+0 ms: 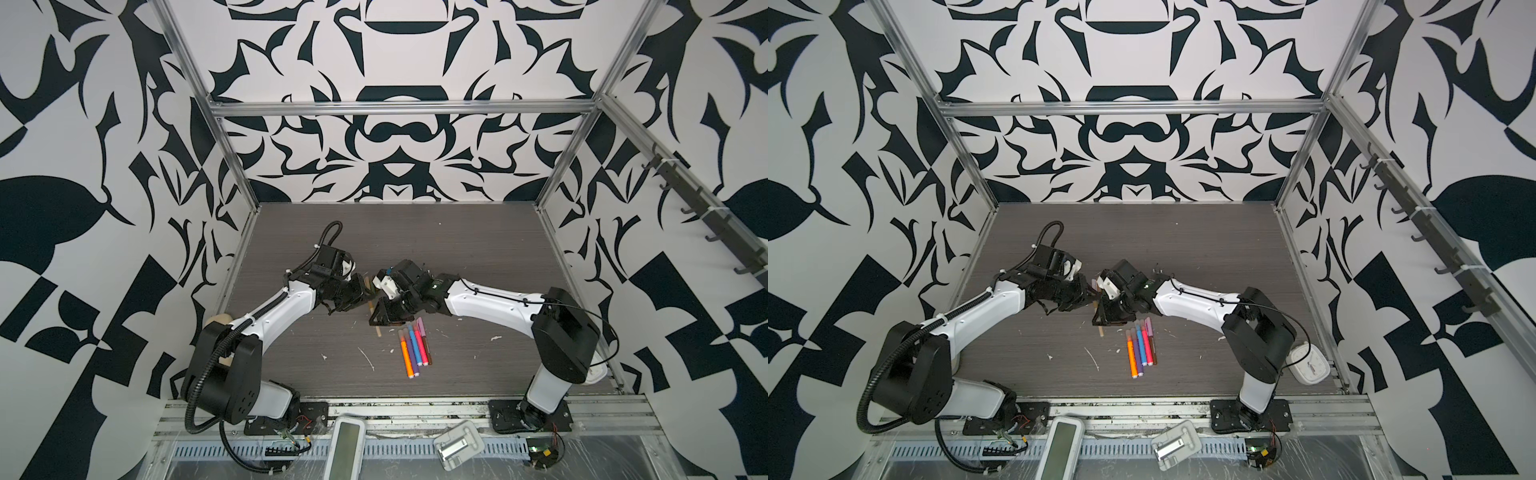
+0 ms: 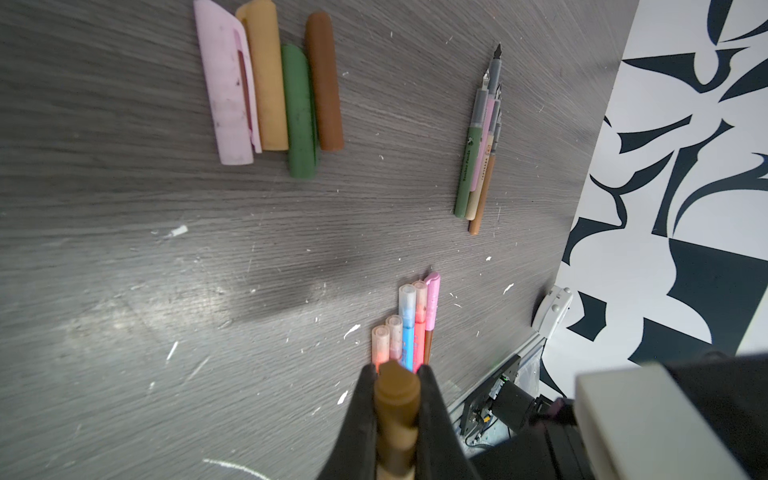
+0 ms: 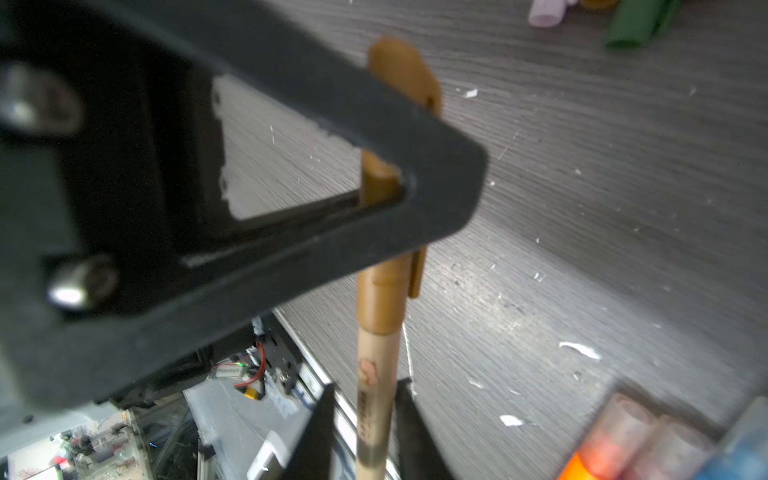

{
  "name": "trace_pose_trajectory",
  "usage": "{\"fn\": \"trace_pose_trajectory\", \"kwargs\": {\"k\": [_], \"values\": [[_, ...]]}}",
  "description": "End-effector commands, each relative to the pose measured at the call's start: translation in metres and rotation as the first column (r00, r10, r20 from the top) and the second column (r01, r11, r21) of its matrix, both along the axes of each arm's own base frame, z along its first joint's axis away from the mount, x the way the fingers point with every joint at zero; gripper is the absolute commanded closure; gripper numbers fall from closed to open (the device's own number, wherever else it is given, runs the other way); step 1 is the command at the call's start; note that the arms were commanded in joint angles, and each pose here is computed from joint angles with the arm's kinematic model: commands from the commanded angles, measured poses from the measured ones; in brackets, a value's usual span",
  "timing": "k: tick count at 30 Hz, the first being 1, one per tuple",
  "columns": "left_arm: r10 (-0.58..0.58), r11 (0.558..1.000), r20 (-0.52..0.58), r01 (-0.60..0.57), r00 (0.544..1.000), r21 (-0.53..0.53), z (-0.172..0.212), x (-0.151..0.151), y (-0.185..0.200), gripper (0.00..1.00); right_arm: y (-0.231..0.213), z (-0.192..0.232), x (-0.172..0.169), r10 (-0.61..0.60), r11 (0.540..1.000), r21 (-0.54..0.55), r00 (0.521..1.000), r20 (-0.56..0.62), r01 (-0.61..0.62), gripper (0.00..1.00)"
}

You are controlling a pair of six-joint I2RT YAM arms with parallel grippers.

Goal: Open the pen caps
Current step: 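Grip the tan cap with the left gripper and pull it off the pen, then carry the tan cap to the caps while the right gripper carries the pen away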

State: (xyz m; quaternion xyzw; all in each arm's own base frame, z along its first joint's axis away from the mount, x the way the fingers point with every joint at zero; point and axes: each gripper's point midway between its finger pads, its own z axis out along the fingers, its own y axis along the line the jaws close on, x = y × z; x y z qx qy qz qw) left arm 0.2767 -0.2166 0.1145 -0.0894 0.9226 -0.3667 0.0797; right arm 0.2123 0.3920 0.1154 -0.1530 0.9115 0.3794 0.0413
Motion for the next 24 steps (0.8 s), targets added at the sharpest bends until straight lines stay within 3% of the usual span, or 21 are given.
{"fn": "trace_pose_trajectory", "kwargs": {"k": [1, 6, 11, 13, 18, 24], "values": [[-0.011, 1.0, 0.009, 0.011, 1.0, -0.017, 0.011, 0.0, -0.003, 1.0, -0.002, 0.009, 0.006, -0.021, 1.0, -0.023, 0.999, 0.04, 0.022, 1.0], [0.007, 0.999, 0.062, -0.009, 0.998, 0.035, 0.015, 0.02, 0.006, 1.0, -0.015, -0.003, -0.01, -0.044, 0.998, -0.041, 0.999, 0.002, 0.044, 1.0], [0.147, 0.975, 0.16, -0.17, 0.976, 0.146, 0.03, 0.088, 0.068, 1.0, -0.021, -0.013, -0.076, 0.004, 1.0, -0.015, 1.0, -0.028, -0.004, 1.0], [0.18, 0.962, 0.204, -0.216, 0.962, 0.169, 0.034, 0.099, 0.082, 1.0, -0.025, -0.01, -0.089, -0.017, 1.0, 0.01, 0.999, -0.036, 0.017, 1.0], [0.149, 0.965, 0.195, -0.185, 0.969, 0.184, 0.034, 0.096, 0.081, 1.0, -0.047, 0.01, -0.085, -0.071, 0.997, 0.034, 0.997, 0.03, 0.07, 1.0], [0.217, 0.935, 0.204, -0.263, 0.955, 0.236, 0.028, 0.102, 0.108, 1.0, -0.059, 0.014, -0.088, -0.088, 0.994, 0.072, 0.996, 0.017, 0.086, 1.0]]}}
